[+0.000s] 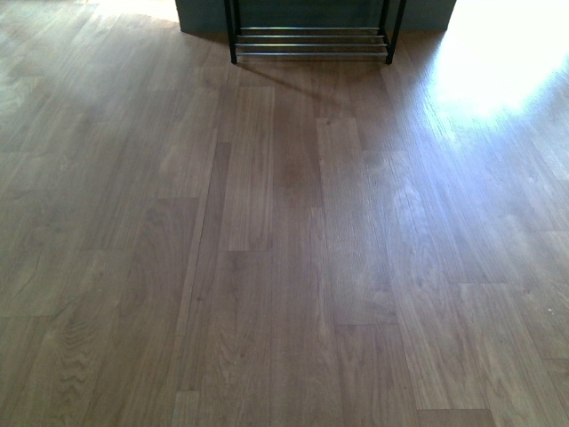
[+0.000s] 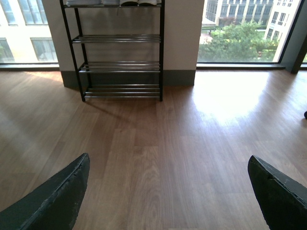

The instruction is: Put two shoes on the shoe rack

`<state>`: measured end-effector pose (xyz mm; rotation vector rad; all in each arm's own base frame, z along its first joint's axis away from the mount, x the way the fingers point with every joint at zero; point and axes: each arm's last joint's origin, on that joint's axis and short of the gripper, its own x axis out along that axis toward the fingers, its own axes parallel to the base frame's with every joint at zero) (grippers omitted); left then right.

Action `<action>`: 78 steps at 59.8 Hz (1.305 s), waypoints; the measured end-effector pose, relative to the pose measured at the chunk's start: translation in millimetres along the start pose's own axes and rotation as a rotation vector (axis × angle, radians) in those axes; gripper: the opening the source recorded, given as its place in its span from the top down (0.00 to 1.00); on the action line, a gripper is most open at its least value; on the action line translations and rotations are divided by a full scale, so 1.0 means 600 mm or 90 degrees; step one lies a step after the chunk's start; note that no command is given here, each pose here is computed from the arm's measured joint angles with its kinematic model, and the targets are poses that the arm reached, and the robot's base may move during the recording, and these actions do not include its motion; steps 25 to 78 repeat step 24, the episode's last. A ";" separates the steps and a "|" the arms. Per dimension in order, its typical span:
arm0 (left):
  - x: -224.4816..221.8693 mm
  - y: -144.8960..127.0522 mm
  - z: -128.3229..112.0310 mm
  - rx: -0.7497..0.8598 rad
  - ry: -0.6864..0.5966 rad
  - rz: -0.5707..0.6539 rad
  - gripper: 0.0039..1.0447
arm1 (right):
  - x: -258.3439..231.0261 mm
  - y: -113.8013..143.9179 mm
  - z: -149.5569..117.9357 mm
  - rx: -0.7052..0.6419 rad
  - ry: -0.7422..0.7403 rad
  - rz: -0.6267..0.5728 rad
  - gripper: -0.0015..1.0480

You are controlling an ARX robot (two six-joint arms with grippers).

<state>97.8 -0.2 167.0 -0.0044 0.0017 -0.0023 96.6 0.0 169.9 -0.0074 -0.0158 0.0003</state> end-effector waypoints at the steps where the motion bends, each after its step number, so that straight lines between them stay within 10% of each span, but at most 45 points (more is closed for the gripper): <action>1: 0.000 0.000 0.000 0.000 0.000 0.000 0.09 | 0.000 0.000 0.000 0.000 0.000 0.000 0.09; 78: 0.000 0.000 0.000 0.000 0.000 0.000 0.09 | 0.000 0.000 0.000 0.000 0.000 0.000 0.09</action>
